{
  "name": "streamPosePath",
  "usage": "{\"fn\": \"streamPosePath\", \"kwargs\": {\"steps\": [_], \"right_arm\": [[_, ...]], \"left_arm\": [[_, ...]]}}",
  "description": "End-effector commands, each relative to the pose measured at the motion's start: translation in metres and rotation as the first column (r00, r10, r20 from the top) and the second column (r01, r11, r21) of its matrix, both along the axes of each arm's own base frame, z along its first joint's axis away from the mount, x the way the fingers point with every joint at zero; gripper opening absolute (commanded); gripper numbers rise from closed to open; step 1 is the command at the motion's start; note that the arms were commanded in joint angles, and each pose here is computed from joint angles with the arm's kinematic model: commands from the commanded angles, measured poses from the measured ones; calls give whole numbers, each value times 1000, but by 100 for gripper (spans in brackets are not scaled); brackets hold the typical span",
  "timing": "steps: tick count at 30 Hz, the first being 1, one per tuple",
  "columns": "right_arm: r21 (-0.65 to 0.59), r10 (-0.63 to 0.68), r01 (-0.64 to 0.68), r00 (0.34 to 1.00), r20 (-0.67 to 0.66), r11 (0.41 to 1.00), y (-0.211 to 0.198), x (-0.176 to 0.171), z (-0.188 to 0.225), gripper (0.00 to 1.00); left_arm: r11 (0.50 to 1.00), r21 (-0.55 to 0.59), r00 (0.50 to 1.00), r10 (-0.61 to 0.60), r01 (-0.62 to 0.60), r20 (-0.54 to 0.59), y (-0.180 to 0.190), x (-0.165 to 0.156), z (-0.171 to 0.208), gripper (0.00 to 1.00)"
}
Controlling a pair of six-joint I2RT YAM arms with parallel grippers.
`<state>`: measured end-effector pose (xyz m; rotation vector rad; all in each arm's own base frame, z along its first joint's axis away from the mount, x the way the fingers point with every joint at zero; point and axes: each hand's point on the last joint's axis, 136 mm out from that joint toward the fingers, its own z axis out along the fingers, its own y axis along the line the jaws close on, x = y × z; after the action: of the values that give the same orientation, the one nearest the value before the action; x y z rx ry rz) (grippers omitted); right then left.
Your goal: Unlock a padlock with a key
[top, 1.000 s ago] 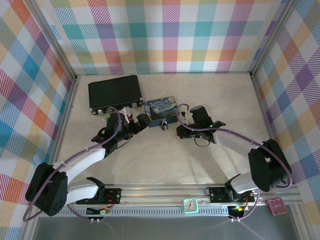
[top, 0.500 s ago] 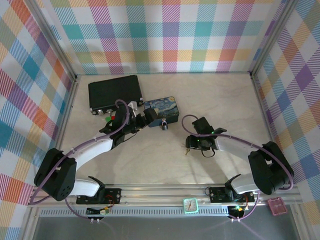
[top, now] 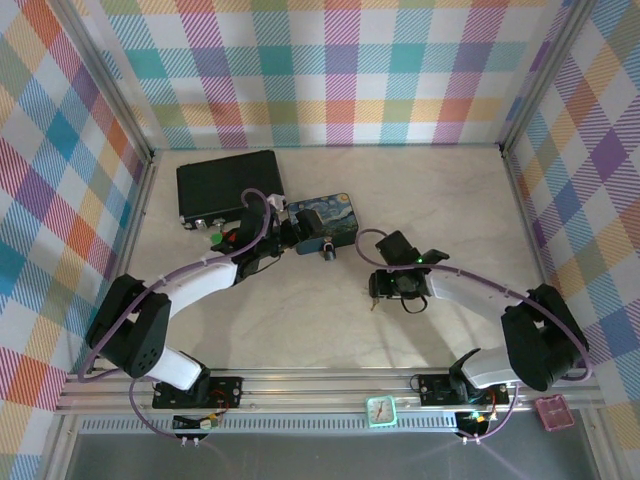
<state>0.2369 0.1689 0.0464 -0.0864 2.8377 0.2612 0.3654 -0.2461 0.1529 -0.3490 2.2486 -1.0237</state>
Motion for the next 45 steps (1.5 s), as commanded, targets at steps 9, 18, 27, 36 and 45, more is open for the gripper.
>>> {"fn": "streamPosePath", "kwargs": {"steps": [9,18,27,36,45], "right_arm": [[-107,69,-78,994,-80,991,24,-5,-26,45],[-226,69,-84,995,-77,970,14,0,-43,38],[-211,24,-43,996,-91,977,13,-3,-54,9],[13,-106,107,993,-59,994,10,2,-28,0],[383,-298,274,954,3,882,7,29,36,0]], "left_arm": [[999,34,999,-4,3,33,11,1,9,100],[998,59,998,16,-19,58,25,-6,14,100],[997,68,998,19,-23,61,30,-13,17,100],[997,-41,995,-55,59,82,2,-18,29,100],[982,-139,988,-113,126,103,-39,-39,39,99]]}}
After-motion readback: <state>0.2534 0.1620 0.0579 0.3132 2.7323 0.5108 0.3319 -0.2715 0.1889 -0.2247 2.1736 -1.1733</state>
